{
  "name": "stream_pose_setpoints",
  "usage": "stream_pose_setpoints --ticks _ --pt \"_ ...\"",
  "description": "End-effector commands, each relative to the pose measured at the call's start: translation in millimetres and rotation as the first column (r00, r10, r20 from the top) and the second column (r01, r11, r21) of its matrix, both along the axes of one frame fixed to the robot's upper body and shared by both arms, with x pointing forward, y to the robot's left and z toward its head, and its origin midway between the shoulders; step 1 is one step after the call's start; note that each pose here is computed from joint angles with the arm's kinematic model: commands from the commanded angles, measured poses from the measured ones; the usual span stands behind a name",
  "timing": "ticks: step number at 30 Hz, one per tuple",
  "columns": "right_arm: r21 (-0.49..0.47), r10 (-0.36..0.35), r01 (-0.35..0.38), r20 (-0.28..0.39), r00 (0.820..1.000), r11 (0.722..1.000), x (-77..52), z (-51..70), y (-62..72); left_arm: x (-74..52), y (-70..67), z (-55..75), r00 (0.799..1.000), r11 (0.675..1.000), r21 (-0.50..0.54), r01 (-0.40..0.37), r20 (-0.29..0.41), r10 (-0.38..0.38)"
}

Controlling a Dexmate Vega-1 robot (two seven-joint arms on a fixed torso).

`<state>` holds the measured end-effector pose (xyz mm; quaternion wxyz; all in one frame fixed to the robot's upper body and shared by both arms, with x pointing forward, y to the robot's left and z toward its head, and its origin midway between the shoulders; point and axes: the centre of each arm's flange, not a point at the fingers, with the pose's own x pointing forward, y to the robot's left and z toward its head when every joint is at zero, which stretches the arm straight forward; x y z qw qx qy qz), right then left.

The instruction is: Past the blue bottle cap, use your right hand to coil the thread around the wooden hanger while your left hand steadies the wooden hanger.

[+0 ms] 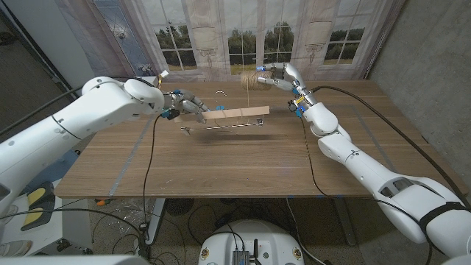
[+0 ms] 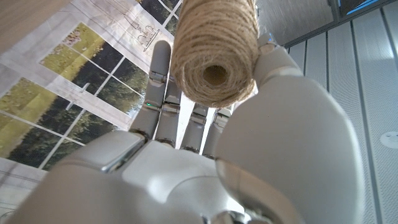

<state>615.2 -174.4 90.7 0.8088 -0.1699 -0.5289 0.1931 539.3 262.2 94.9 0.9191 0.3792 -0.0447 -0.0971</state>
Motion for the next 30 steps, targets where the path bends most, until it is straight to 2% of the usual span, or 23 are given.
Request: stream_pose_setpoints --ticks 1,17,30 --pt "-0.061 0.016 -0.011 0.083 0.996 0.998 -28.7 4.6 8.3 -1.8 1.7 -4.1 0.996 0.996 -0.014 -0.086 0.025 0.087" --pt "-0.157 0.044 -0.028 0.103 0.994 0.987 -47.4 0.5 9.5 -3.9 5.6 -6.9 0.977 0.974 -0.127 -0.186 0.083 0.198" --pt "-0.322 0.008 -0.013 -0.017 1.0 0.947 -45.3 -2.8 5.6 -0.5 9.3 -11.1 0.947 0.937 -0.216 -0.274 0.109 0.302"
